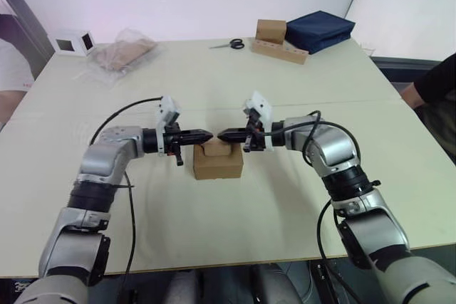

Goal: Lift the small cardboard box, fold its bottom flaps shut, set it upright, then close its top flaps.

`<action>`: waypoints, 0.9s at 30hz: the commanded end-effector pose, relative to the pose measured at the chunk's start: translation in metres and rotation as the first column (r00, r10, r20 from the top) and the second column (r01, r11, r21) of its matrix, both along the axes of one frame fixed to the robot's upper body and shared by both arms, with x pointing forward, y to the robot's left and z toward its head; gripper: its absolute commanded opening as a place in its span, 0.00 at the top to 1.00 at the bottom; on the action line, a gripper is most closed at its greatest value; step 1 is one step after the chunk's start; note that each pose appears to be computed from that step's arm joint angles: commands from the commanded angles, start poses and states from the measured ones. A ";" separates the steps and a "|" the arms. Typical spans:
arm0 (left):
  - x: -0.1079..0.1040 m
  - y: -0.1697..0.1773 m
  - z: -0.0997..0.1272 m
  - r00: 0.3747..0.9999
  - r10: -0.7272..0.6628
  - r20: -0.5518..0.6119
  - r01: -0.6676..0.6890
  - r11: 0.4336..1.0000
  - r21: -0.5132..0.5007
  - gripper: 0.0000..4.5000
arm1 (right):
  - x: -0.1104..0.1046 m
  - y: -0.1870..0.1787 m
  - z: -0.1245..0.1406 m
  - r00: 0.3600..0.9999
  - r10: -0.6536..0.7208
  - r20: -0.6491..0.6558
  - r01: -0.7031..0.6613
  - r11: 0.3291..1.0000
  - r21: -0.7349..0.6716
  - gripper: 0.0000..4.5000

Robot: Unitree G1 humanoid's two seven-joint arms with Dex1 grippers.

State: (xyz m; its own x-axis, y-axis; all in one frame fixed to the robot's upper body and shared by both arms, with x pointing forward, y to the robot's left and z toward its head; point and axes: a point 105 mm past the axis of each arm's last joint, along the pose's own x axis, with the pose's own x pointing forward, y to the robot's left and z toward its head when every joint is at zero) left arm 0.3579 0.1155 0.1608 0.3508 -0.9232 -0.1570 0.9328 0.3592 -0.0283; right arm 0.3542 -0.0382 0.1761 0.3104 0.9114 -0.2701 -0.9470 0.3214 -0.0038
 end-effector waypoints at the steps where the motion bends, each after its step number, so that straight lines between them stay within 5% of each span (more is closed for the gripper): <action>1: 0.002 -0.008 0.008 0.998 -0.040 0.056 0.039 0.999 0.018 0.98 | -0.014 0.000 0.024 0.997 0.018 0.071 -0.022 0.999 0.044 1.00; 13: 0.005 -0.015 0.013 0.995 -0.064 0.071 0.063 0.998 0.007 0.98 | -0.057 0.002 -0.003 0.997 0.026 0.077 -0.019 0.995 -0.097 1.00; 27: 0.007 -0.015 0.007 0.995 -0.072 0.070 0.070 0.997 0.028 0.98 | -0.037 0.005 -0.018 0.986 -0.136 0.100 0.149 0.978 -0.144 1.00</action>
